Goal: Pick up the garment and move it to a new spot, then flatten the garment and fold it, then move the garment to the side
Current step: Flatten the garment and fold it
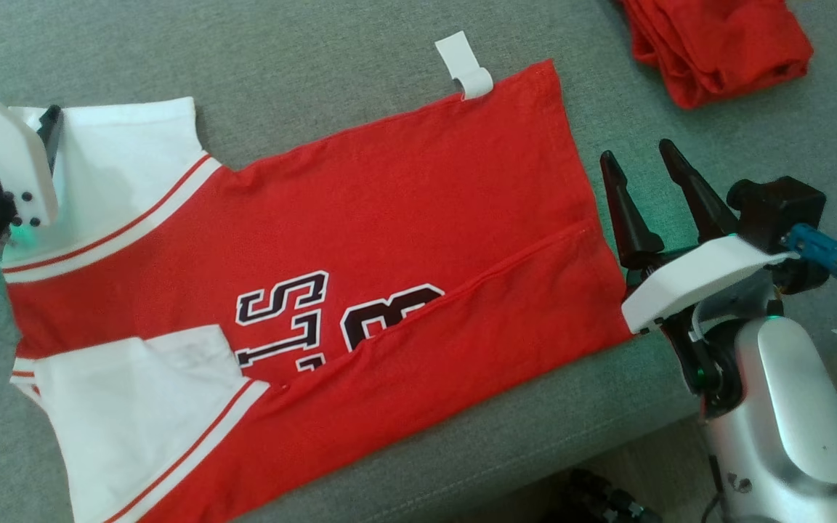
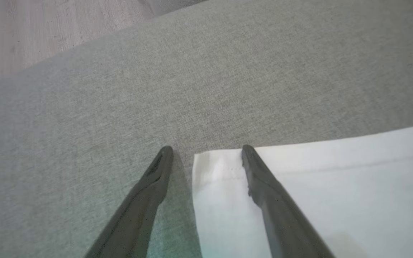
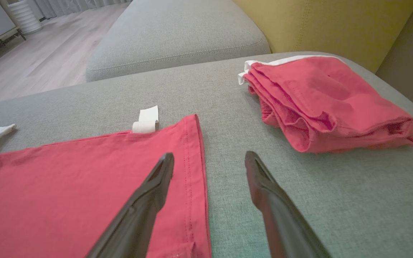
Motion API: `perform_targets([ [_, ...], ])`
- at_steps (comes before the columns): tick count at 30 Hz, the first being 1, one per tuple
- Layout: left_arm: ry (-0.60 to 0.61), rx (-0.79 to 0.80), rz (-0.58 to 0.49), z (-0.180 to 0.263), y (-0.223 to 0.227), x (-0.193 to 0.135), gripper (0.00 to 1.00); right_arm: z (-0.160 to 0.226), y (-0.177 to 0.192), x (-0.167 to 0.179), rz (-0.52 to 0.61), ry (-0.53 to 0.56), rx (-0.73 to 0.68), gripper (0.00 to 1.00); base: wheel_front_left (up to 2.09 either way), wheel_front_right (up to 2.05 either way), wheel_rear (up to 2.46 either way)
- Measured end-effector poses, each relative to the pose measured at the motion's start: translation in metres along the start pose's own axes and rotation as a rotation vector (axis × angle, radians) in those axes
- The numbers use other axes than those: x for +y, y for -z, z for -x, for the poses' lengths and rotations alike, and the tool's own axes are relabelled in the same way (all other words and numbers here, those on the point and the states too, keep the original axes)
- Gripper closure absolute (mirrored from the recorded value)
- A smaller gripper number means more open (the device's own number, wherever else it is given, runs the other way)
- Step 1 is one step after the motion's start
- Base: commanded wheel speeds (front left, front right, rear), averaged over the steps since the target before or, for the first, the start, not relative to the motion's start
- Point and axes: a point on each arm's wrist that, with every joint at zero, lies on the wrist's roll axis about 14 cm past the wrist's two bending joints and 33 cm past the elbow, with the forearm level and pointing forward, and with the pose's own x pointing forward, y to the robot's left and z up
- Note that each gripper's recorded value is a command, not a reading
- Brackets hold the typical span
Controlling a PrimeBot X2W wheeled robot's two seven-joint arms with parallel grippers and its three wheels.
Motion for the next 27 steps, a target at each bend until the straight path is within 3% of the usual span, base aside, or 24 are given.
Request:
perform_targets([
  [1, 0.008, 0.007, 0.004, 0.0, 0.001, -0.001, 0.3, 0.0, 0.0, 0.001, 0.0, -0.003, -0.001, 0.0, 0.0, 0.0, 0.0],
  [2, 0.014, 0.012, 0.006, 0.001, 0.002, -0.001, 0.7, -0.001, 0.0, 0.002, 0.0, -0.005, 0.0, 0.0, 0.0, 0.0, 0.0],
  [3, 0.018, 0.02, 0.007, 0.002, 0.003, -0.002, 1.0, -0.001, 0.0, 0.003, 0.0, -0.007, -0.001, 0.0, 0.0, 0.0, 0.0],
  [11, 0.041, 0.02, -0.007, 0.014, 0.005, -0.008, 1.0, -0.015, -0.013, 0.014, 0.019, -0.044, -0.017, 0.0, 0.0, 0.0, 0.0],
  [17, 0.055, -0.086, -0.009, 0.027, -0.009, -0.015, 1.0, -0.046, -0.037, 0.022, 0.117, -0.073, 0.004, 0.0, 0.0, 0.0, 0.0],
  [21, 0.07, -0.178, -0.017, 0.041, -0.028, -0.02, 1.0, -0.068, -0.033, 0.019, 0.18, -0.077, 0.092, 0.0, 0.0, 0.0, 0.0],
  [27, 0.075, -0.255, -0.027, 0.062, -0.039, -0.018, 1.0, -0.087, 0.003, 0.018, 0.248, -0.088, 0.273, 0.0, 0.0, 0.0, 0.0],
])
